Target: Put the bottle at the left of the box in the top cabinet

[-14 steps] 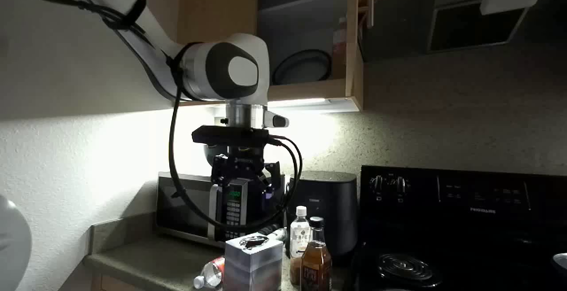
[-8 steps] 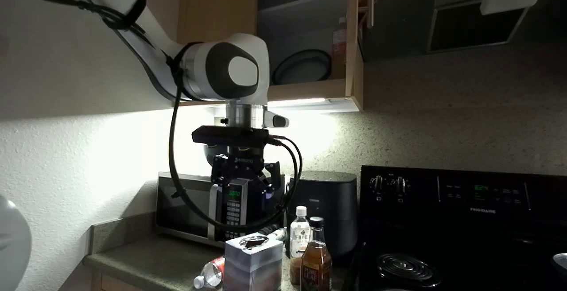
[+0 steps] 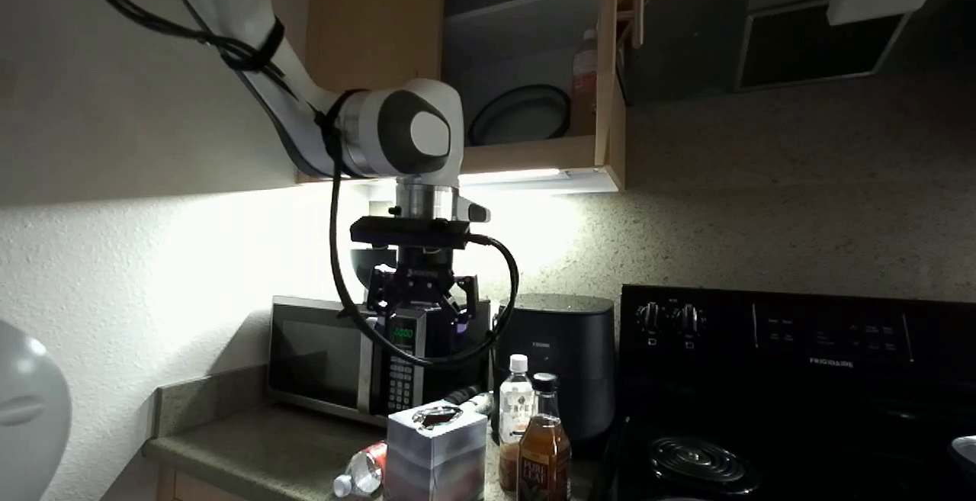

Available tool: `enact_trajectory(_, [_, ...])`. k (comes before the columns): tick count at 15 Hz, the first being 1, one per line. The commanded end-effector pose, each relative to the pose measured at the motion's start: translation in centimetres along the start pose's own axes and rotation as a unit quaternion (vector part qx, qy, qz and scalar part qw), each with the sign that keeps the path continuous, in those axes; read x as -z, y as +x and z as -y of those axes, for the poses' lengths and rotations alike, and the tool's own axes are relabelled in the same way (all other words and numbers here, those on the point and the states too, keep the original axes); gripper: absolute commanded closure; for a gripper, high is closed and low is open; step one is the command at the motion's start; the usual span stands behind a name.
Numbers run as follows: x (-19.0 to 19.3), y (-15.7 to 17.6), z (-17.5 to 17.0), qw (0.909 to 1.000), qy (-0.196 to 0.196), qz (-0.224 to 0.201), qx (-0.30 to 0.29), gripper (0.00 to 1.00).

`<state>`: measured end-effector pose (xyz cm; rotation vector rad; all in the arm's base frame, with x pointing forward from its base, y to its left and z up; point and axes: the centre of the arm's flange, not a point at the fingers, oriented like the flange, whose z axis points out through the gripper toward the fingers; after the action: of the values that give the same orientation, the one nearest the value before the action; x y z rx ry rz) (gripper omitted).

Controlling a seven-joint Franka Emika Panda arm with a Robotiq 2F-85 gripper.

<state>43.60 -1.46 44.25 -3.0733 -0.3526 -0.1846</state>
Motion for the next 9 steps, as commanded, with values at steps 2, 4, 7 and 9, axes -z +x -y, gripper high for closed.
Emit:
enact_trajectory(2, [-0.4,8.9,3.5,0.9952,-0.012,0.036,0.09,0.0])
enact_trajectory(4, [-0.4,10.9,5.9,0.9918,-0.014,0.042,0.12,0.0])
enact_trajectory(7, [-0.9,10.1,7.2,0.9934,-0.005,0.034,0.109,0.0])
enact_trajectory(9, [-0.9,10.9,7.6,0.9922,-0.007,0.038,0.119,0.0])
